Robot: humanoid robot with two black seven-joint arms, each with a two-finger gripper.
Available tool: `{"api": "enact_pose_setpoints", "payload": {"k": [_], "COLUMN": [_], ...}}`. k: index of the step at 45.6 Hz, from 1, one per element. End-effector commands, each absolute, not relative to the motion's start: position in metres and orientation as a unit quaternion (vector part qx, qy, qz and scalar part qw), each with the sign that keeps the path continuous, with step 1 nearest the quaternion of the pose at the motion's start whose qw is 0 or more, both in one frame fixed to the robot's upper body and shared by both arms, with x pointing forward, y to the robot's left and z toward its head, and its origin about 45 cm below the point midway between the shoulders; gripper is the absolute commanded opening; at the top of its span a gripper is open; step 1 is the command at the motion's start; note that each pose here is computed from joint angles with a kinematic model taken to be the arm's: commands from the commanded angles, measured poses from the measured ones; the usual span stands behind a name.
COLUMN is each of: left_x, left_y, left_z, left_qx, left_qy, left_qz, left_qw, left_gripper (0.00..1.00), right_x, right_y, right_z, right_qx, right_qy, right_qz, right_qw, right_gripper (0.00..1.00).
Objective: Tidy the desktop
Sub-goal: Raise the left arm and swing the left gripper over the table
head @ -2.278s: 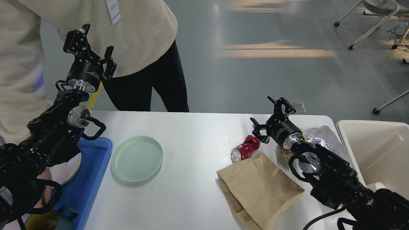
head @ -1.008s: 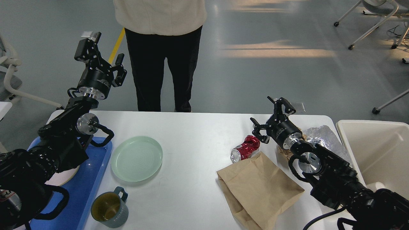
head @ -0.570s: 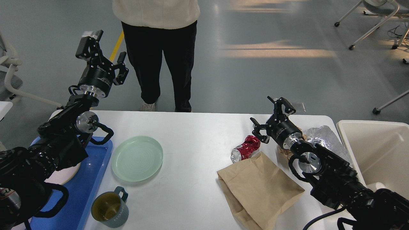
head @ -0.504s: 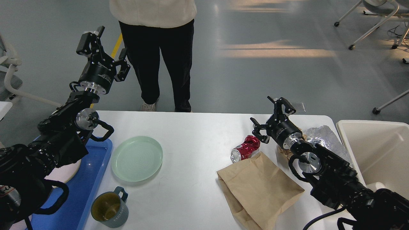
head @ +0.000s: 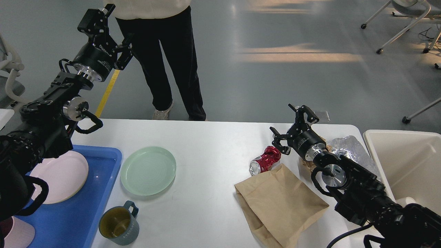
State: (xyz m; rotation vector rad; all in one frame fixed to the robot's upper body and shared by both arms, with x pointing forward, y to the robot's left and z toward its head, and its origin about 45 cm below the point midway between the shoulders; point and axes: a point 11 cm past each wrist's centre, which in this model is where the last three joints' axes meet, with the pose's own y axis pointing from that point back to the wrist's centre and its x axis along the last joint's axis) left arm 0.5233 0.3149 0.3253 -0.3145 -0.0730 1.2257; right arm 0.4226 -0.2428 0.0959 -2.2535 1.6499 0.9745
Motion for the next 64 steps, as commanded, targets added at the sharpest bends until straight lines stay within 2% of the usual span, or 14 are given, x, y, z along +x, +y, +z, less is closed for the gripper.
{"api": "enact_pose_setpoints", "payload": {"k": [1,9,14,18,25,32,39,64], "left_x": [0.527,0.522,0.508,0.498,0.484,0.469,0.457,0.459], "left_y": [0.311,0.292,0.274,0.269,0.27,0.289,0.298,0.258], "left_z": [0.351,0.386,0.396,0.397,0.4,0.408,0.408,0.401], "left_qx": [-0.079,0.079,0.125,0.155,0.271,0.381,0.447,0.478], "left_qy": [-0.086,-0.137,-0.104,-0.089,-0.098,-0.096,-0.085,-0.104], "left_qz": [0.537,0.401,0.307,0.272,0.223,0.201,0.185,0.133], "left_qw": [0.835,0.902,0.938,0.946,0.931,0.897,0.871,0.862], "left_gripper": [0.96,0.96,0.96,0.96,0.96,0.96,0.96,0.96], "right_x": [0.422,0.423,0.423,0.422,0.423,0.423,0.422,0.422], "right_y": [-0.243,-0.243,-0.243,-0.243,-0.243,-0.243,-0.243,-0.243], "right_z": [0.096,0.096,0.096,0.096,0.096,0.096,0.096,0.096], "right_qx": [-0.759,-0.759,-0.759,-0.759,-0.759,-0.759,-0.759,-0.759], "right_qy": [0.555,0.555,0.555,0.555,0.555,0.555,0.555,0.555], "right_qz": [0.329,0.328,0.328,0.329,0.328,0.328,0.328,0.328], "right_qw": [0.091,0.091,0.092,0.091,0.091,0.091,0.091,0.092], "right_gripper": [1.0,1.0,1.0,1.0,1.0,1.0,1.0,1.0]}}
